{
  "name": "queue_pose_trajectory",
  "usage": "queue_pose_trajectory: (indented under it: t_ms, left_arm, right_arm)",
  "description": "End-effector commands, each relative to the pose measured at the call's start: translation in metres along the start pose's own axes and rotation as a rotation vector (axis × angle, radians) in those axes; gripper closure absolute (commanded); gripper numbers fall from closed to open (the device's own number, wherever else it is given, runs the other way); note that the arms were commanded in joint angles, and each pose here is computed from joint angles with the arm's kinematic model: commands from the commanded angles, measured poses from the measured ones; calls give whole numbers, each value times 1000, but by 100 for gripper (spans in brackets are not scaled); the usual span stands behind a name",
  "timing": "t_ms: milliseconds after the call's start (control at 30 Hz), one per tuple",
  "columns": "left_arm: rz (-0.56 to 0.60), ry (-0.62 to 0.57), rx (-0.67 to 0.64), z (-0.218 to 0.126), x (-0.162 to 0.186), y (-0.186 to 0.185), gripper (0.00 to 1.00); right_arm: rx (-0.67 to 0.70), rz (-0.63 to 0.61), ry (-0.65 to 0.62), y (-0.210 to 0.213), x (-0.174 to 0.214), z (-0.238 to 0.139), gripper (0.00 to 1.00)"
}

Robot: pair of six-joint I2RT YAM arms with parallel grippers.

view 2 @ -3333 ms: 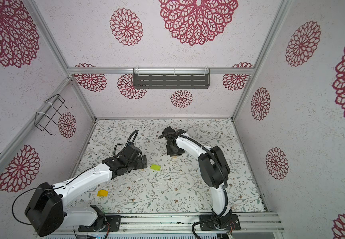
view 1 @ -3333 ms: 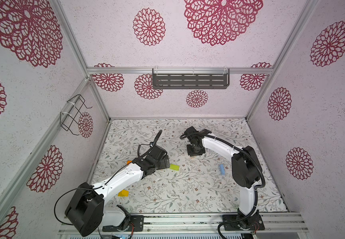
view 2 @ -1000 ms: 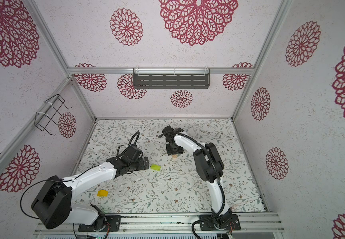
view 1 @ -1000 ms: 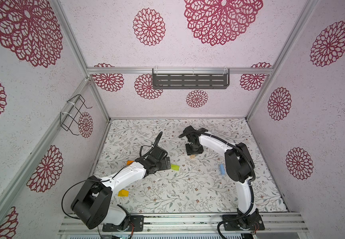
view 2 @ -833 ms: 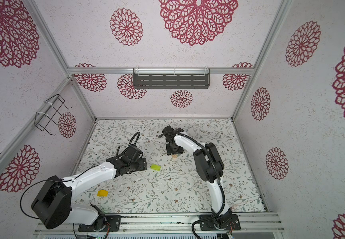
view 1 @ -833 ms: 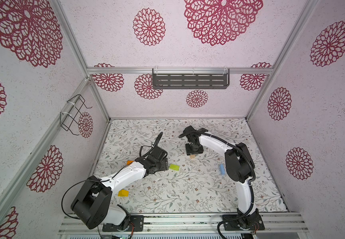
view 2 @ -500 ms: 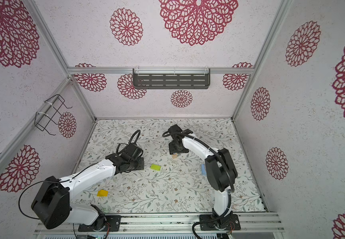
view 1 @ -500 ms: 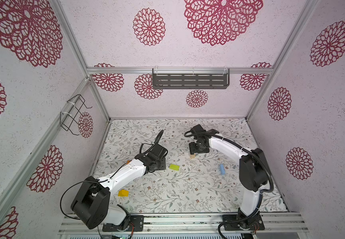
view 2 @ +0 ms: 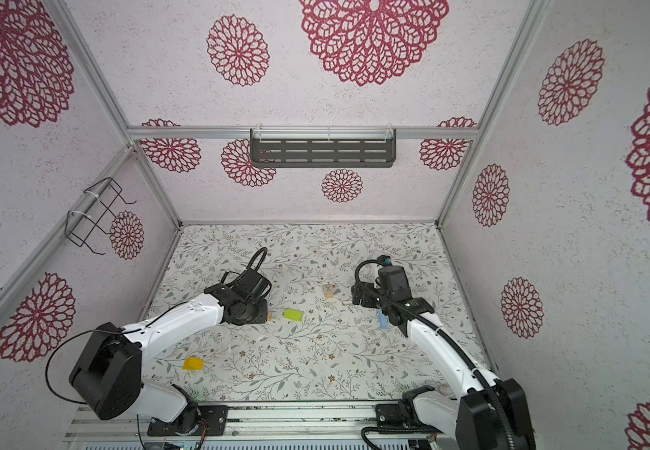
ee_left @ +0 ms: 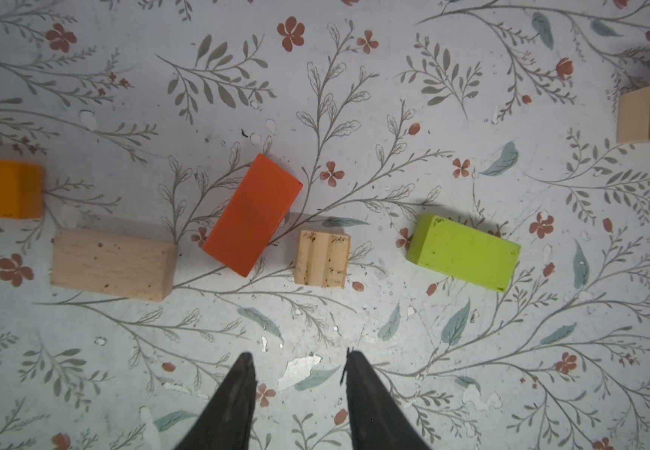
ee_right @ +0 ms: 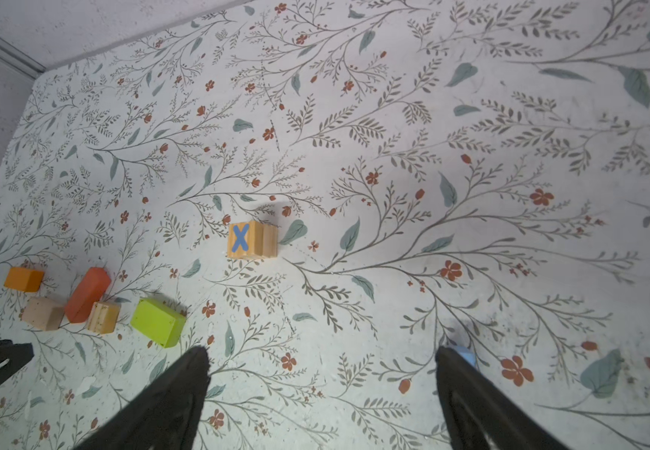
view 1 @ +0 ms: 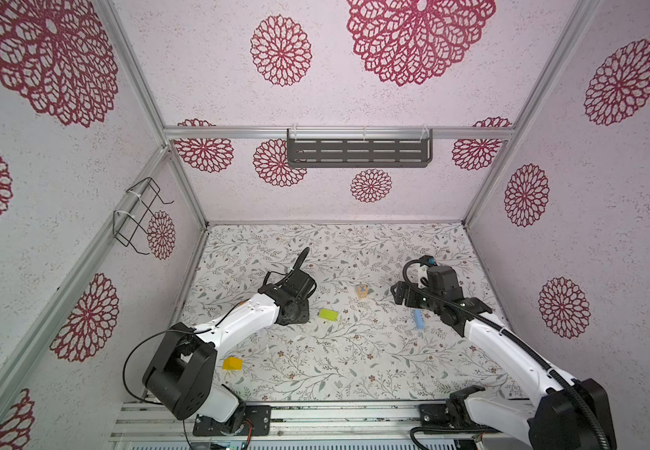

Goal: Build the wood block tower
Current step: 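Open and raise the right gripper while the left gripper moves over the plain cube, then lower the left gripper and close it on the small plain wooden cube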

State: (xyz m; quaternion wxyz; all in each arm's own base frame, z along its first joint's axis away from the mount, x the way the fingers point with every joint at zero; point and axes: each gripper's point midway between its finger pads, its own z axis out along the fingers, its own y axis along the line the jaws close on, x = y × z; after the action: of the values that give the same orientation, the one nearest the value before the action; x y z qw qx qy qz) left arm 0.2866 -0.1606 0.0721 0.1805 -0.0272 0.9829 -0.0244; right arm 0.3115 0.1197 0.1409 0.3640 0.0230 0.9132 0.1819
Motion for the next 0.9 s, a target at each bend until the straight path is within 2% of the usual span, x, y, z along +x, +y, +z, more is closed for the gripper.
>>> queue_pose_trajectory:
  t_ms: [0, 133, 333, 500, 700, 867]
  left_arm:
    - [-17, 12, -10, 5, -6, -3, 58]
    - [-22, 23, -15, 12, -9, -7, 56]
    - [-31, 38, -19, 19, -11, -6, 48]
    - [-45, 55, 5, 28, -12, -5, 48]
    - [-36, 72, 37, 35, -14, -14, 49]
    - [-26, 91, 39, 41, -14, -17, 51]
  right_arm:
    - [-129, 53, -150, 13, -21, -9, 4]
    - [-169, 90, -237, 8, -18, -12, 2]
    - [-155, 140, -411, -12, -16, -26, 1]
    - [-142, 141, -505, -22, -13, -39, 1]
    - [-127, 142, -520, -27, -10, -38, 1]
    - [-60, 157, -446, -38, -1, -20, 1]
